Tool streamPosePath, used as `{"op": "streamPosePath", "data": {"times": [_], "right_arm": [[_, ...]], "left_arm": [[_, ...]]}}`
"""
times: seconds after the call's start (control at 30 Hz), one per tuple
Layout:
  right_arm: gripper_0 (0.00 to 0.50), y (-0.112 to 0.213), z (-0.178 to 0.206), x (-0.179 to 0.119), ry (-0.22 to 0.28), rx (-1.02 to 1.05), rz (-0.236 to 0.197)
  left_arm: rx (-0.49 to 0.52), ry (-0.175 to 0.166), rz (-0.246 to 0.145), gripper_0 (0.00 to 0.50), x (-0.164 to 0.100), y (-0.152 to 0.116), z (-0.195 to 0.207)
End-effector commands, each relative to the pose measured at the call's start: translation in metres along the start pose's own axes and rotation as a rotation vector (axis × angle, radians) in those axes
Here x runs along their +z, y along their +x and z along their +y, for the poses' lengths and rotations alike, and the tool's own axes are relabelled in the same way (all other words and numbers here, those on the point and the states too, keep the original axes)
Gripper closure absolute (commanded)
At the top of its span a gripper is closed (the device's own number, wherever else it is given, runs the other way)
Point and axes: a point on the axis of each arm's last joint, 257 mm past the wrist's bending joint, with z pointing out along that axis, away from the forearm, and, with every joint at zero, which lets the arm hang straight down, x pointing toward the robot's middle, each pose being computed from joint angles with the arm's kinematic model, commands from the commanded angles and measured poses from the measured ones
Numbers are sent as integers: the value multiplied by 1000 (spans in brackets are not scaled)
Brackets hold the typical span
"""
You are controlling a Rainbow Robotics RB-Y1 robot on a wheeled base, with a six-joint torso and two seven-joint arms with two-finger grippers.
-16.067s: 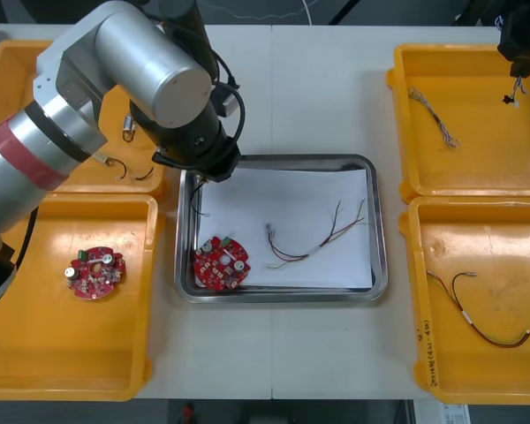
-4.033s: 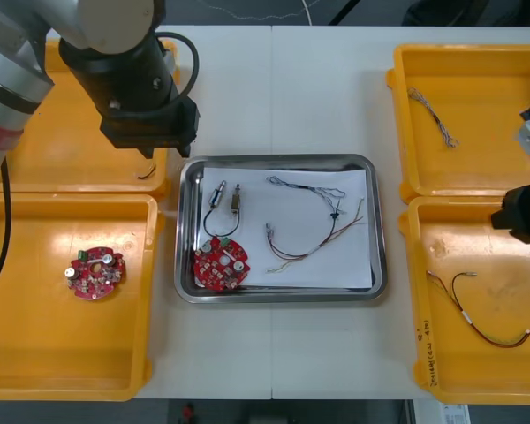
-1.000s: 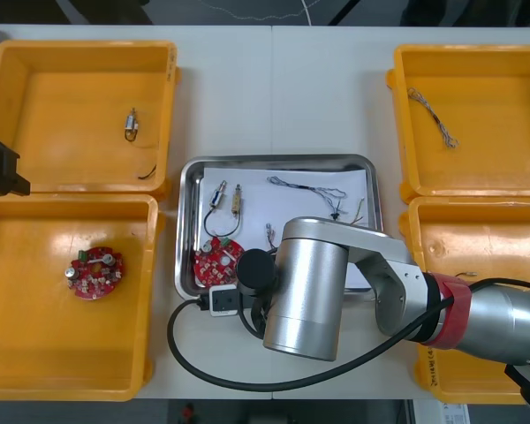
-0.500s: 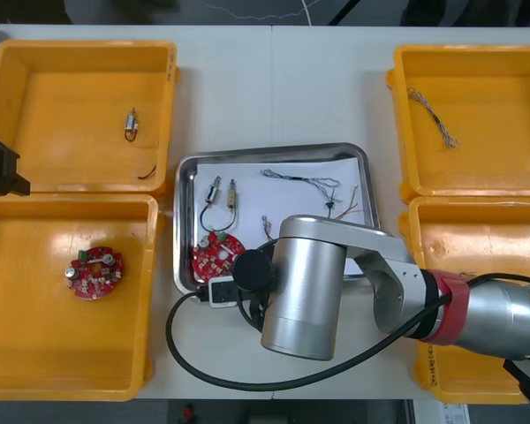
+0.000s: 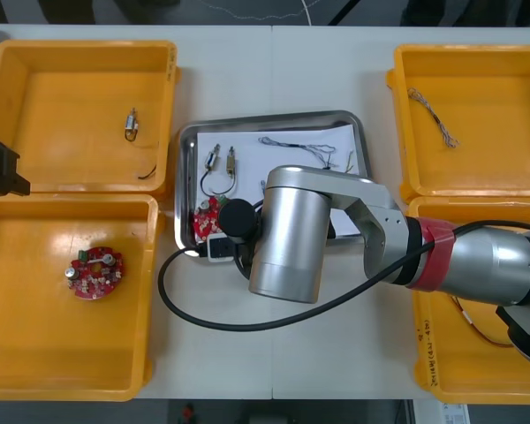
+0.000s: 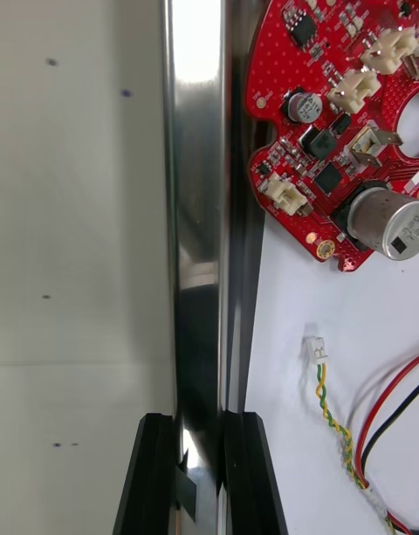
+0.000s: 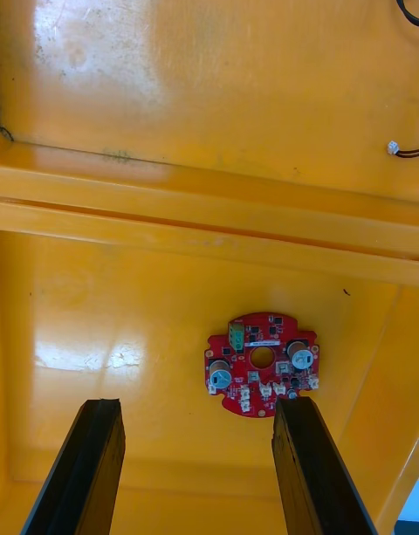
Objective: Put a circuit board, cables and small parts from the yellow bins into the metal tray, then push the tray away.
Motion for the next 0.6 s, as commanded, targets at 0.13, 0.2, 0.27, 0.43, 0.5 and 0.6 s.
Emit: {"op": "streamPosePath", "data": {"times": [0.13, 0.2, 0.27, 0.43, 0.5, 0.6], "right_arm": [[500, -10, -53, -12, 93, 25, 12], [500, -11, -61, -12, 105, 28, 10], [500, -14, -66, -11, 112, 32, 6], [500, -23, -85, -9, 136, 40, -10], [500, -24, -89, -8, 132, 44, -5], [500, -24, -99, -7, 131, 44, 2]], "left_arm": [[94, -3, -22, 0, -5, 0, 3], [94, -3, -22, 0, -5, 0, 3], [94, -3, -22, 0, -5, 0, 3], [94, -3, -22, 0, -5, 0, 3], [94, -3, -22, 0, -5, 0, 3], [94, -3, -22, 0, -5, 0, 3]]}}
